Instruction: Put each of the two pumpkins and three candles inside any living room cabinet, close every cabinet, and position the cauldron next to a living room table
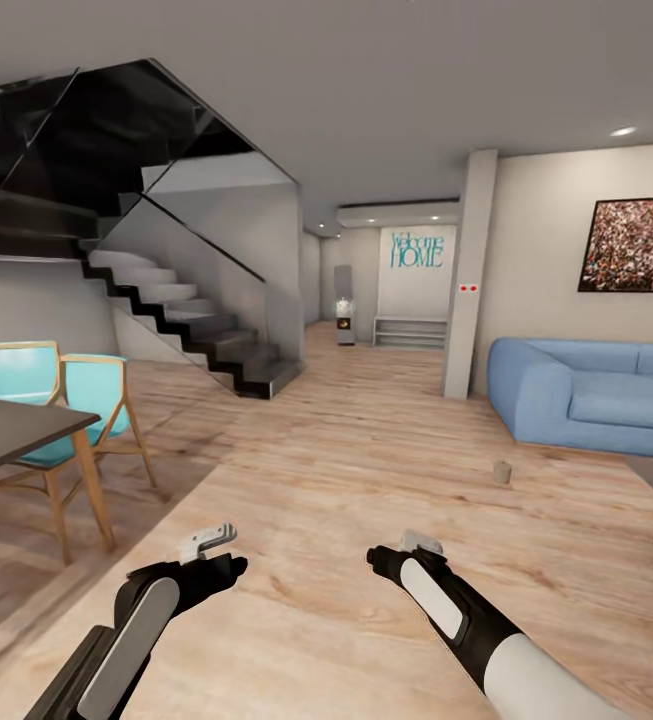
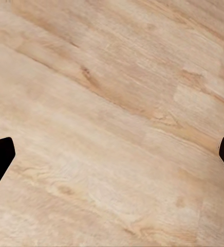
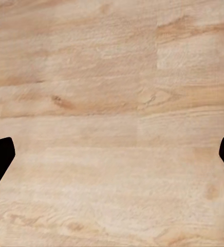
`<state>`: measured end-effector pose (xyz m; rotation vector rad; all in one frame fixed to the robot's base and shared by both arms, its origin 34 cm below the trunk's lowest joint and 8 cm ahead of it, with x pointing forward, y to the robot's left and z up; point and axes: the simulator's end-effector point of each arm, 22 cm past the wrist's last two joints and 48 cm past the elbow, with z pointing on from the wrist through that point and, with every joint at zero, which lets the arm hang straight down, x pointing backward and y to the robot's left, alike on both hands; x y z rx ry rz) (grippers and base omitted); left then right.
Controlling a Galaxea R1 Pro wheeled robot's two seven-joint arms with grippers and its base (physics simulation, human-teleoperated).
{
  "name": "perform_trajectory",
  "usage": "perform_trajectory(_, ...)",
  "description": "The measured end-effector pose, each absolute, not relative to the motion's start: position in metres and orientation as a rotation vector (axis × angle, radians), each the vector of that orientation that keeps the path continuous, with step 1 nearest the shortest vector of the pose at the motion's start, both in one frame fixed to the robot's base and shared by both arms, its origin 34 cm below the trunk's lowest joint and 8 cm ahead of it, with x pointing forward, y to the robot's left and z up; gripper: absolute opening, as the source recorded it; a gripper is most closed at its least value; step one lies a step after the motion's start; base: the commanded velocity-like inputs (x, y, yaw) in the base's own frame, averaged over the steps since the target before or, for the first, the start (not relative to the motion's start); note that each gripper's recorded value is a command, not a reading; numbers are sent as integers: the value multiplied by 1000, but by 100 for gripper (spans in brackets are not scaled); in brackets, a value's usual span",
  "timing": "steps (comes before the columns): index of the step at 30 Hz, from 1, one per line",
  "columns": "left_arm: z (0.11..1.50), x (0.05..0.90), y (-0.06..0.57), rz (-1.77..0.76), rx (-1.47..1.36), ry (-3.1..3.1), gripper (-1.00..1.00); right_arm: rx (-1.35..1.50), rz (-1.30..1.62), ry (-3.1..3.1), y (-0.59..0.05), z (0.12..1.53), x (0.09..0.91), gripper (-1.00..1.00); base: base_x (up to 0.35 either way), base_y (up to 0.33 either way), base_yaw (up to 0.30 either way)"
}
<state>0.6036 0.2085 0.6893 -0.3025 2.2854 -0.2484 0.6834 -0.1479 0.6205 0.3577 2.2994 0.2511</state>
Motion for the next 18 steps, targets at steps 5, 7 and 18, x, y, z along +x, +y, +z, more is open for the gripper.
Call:
perform_trajectory(5, 691, 603, 209, -248, -302, 2283, 100, 357, 252, 2297, -148, 622, 684, 100, 320, 0, -284)
perform_trajectory(7, 691, 603, 209, -248, -302, 2282, 100, 357, 252, 2295, -148, 623, 684, 100, 327, 0, -284)
perform_trajectory(18, 694, 603, 210, -247, -303, 2277, 100, 354, 254, 2291, -147, 625, 684, 100, 333, 98, -180)
